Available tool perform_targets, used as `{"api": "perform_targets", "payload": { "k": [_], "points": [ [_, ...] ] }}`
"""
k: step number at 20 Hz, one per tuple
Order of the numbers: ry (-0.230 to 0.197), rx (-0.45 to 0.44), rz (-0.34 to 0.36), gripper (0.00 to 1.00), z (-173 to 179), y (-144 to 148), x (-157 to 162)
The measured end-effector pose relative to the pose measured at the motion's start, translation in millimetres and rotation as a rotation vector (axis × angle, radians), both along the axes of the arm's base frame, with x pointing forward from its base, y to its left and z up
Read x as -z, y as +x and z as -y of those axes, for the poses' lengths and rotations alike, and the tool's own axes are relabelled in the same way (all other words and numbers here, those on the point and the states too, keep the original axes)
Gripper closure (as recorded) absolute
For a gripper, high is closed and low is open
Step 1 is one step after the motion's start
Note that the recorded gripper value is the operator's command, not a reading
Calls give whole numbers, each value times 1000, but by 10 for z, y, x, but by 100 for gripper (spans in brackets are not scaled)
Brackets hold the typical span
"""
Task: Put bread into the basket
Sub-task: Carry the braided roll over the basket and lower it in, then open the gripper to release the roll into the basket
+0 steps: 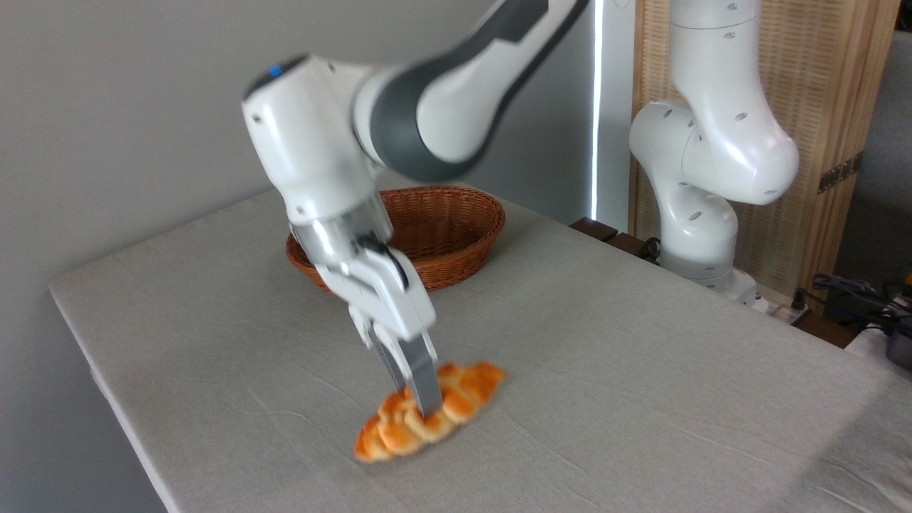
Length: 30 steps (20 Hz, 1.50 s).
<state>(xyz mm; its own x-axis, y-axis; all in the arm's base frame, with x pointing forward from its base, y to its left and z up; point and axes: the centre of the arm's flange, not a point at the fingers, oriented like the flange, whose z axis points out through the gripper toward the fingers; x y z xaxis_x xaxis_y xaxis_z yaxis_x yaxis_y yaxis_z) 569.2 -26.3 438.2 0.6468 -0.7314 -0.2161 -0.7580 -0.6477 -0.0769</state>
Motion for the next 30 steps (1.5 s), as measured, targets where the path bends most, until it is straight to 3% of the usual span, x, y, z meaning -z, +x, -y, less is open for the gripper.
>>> {"api": "perform_targets", "payload": {
  "k": [4, 5, 10, 13, 16, 17, 19, 20, 25, 30],
  "points": [
    [-24, 34, -69, 63, 518, -185, -757],
    [-26, 56, -80, 56, 686, -290, -917],
    [-89, 84, -120, 49, 1616, -887, -1289],
    [-87, 70, -122, 49, 2306, -1246, -1244],
    [-55, 96, -150, 47, 2706, -1548, -1064],
    [-40, 112, -167, 38, 2797, -1646, -966],
    [-17, 143, -192, 3, 2921, -1800, -752],
    [-15, 153, -193, 0, 2961, -1844, -640],
    [-44, 173, -151, 0, 3038, -1873, -281],
    [-43, 174, -152, 0, 3032, -1885, -223]
  ]
}}
